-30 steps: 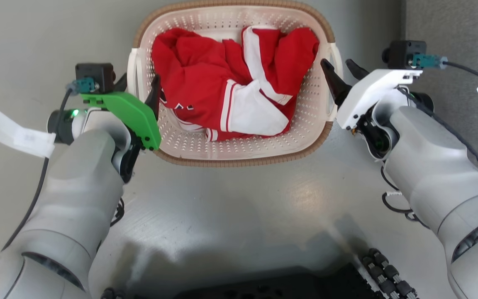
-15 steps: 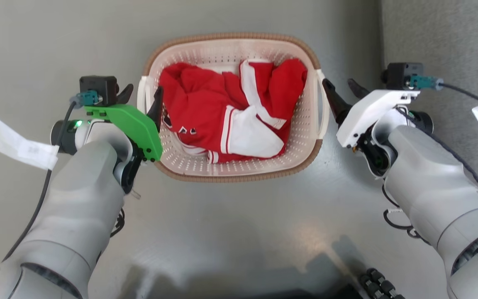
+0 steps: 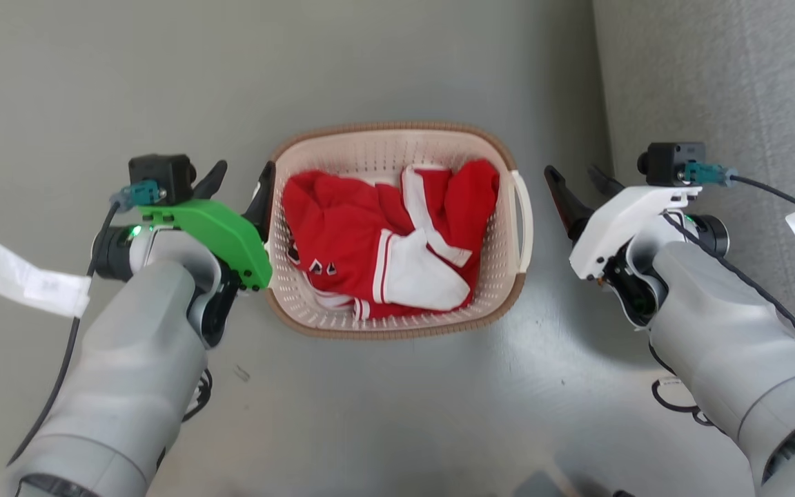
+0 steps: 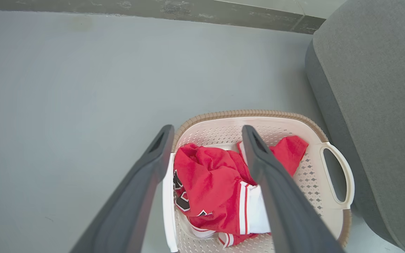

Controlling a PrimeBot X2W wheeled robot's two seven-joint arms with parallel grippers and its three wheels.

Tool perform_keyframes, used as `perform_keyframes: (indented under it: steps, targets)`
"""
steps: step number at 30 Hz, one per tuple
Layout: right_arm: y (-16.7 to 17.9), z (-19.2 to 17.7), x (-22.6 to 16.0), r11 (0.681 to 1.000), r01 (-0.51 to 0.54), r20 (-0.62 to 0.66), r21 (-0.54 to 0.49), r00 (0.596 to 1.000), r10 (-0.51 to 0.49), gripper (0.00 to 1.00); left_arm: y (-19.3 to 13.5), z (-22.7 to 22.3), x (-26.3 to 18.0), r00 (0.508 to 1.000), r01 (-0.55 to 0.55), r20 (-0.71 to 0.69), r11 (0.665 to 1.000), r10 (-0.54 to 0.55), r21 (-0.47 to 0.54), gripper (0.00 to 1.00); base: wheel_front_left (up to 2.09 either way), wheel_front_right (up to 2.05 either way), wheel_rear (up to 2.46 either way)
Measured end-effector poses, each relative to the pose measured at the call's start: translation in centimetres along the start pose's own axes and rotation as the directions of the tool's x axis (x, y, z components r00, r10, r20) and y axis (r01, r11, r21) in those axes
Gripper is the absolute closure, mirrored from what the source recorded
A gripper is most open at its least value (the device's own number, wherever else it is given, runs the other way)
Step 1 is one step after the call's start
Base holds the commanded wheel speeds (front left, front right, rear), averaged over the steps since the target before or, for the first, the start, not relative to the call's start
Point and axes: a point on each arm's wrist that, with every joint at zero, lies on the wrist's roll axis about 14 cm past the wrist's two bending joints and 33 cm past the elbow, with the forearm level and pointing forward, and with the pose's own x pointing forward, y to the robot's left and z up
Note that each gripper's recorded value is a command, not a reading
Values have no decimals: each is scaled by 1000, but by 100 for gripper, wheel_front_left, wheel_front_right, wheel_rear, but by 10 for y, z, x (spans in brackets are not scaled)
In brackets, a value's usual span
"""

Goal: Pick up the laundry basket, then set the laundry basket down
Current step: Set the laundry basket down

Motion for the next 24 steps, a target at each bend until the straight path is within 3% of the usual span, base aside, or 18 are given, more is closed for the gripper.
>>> perform_keyframes:
  steps: [10,24]
  targets:
    - [12,42,-25,998,-30,120,-48,992,36,0,-17,23,-32,996,12,93,1000,-11,-7,0,0,0,0]
    - [31,106,-76,994,-45,337,-99,938,76,0,-37,78,-86,956,16,294,999,-25,34,0,0,0,0]
